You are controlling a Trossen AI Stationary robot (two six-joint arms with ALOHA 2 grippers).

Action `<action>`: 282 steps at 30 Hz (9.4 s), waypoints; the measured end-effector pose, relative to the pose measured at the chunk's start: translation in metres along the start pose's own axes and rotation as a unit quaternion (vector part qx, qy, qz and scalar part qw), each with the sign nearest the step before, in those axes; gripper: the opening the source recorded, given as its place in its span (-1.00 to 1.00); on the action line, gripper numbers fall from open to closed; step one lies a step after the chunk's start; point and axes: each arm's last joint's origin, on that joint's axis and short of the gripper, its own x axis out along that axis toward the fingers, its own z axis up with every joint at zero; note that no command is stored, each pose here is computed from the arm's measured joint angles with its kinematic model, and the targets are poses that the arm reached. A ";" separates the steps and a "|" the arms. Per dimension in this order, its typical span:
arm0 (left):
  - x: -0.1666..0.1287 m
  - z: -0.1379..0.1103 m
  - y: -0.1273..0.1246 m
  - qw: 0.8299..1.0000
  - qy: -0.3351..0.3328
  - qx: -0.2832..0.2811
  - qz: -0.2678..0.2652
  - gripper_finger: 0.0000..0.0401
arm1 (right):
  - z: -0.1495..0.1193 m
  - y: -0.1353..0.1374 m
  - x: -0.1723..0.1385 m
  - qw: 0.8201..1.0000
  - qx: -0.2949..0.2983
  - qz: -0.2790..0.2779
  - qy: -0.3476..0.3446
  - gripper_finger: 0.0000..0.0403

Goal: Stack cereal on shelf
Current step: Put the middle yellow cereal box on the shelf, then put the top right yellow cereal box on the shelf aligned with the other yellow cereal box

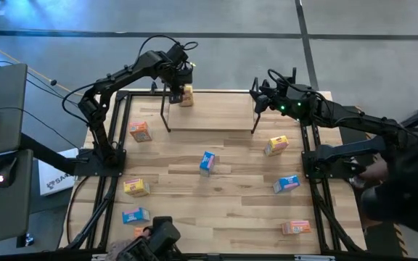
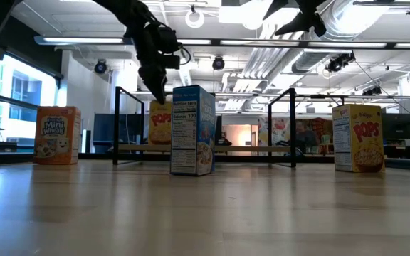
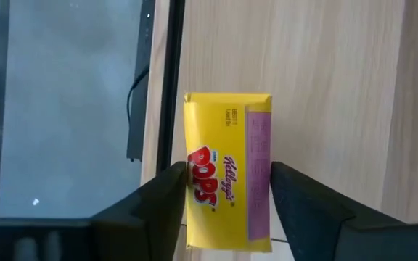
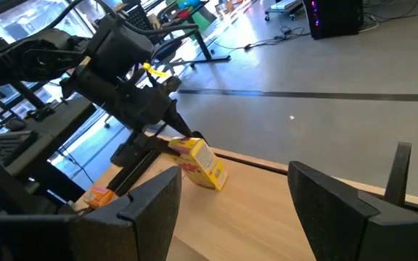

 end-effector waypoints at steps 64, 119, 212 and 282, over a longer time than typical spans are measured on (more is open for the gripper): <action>-0.120 -0.050 -0.157 0.790 -0.570 -0.215 -0.063 -0.05 | 0.019 -0.011 -0.032 0.959 -0.160 0.065 0.226 0.22; -0.118 -0.051 -0.157 0.795 -0.564 -0.214 -0.059 0.18 | -0.130 -0.040 0.013 0.622 -0.489 0.078 0.606 -0.54; -0.182 -0.076 -0.163 0.683 -0.714 -0.155 -0.015 0.18 | -0.004 0.050 0.207 0.780 -0.372 0.192 0.465 0.01; -0.082 -0.032 -0.078 0.972 0.050 -0.229 0.012 -0.98 | -0.039 0.017 0.069 0.946 -0.176 0.243 0.126 0.01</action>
